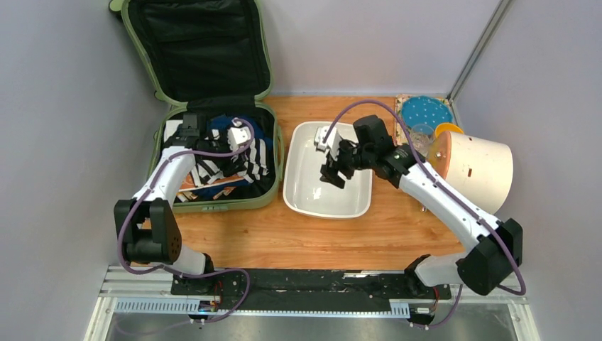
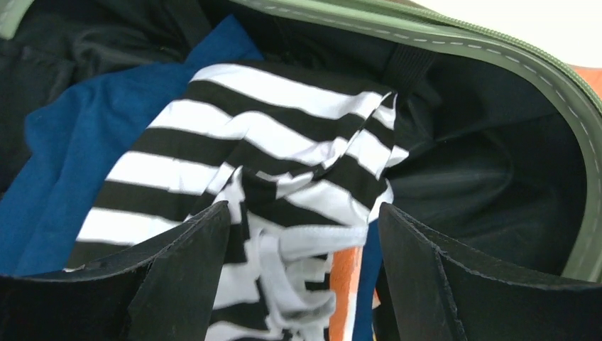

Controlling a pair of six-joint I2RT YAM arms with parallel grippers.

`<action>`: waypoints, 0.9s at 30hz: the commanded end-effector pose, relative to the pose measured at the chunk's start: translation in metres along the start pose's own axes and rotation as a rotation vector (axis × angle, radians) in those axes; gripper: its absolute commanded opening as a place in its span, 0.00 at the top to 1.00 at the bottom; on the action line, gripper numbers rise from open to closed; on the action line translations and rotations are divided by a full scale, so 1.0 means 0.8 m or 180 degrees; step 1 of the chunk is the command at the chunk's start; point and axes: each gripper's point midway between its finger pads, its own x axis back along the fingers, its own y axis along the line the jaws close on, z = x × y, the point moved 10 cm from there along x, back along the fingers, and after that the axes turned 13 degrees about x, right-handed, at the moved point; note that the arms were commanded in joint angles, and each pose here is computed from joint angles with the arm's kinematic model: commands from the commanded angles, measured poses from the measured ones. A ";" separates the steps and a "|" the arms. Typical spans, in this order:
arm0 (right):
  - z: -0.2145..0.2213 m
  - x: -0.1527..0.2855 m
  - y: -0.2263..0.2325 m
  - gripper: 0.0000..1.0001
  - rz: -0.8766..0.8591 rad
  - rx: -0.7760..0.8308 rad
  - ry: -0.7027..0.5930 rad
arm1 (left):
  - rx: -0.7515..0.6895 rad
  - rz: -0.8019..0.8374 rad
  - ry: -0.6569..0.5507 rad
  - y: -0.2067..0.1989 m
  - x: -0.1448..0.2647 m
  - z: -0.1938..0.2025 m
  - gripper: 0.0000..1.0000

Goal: Open, take out, and arrange the luggage

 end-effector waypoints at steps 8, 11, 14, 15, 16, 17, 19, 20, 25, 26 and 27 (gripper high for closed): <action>-0.033 -0.030 -0.085 0.28 0.0551 -0.1564 -0.0589 | -0.0519 -0.0150 0.0384 0.013 -0.076 -0.003 0.13; -0.035 -0.040 -0.098 0.28 0.0527 -0.1630 -0.0703 | -0.0656 -0.0142 0.0560 0.010 -0.086 0.017 0.13; -0.041 -0.050 -0.116 0.29 0.0619 -0.1657 -0.0752 | -0.0640 -0.0185 0.0692 0.012 -0.088 0.030 0.27; -0.044 -0.052 -0.119 0.29 0.0578 -0.1784 -0.0790 | -0.0535 -0.0183 0.0654 0.018 -0.080 0.030 0.33; -0.042 -0.061 -0.124 0.29 0.0538 -0.1847 -0.0798 | -0.0381 -0.0175 0.0577 0.020 -0.075 0.030 0.39; -0.046 -0.064 -0.128 0.29 0.0529 -0.1904 -0.0850 | -0.0256 -0.0097 0.0417 0.022 -0.073 0.026 0.49; -0.042 -0.085 -0.135 0.29 0.0456 -0.2205 -0.0888 | 0.0062 -0.0073 0.0190 0.031 -0.052 0.021 0.58; -0.048 -0.087 -0.143 0.30 0.0449 -0.2289 -0.0953 | 0.0140 0.0073 -0.0009 0.029 -0.049 0.015 0.64; -0.049 -0.133 -0.162 0.29 0.0309 -0.2780 -0.1098 | 0.0328 -0.0001 -0.0432 0.026 -0.016 0.010 0.76; -0.050 -0.140 -0.164 0.29 0.0298 -0.2872 -0.1096 | 0.0376 0.0014 -0.0504 0.027 -0.011 0.011 0.86; -0.059 -0.144 -0.170 0.28 0.0314 -0.2859 -0.1156 | 0.0405 0.0007 -0.0548 0.027 -0.007 0.007 0.97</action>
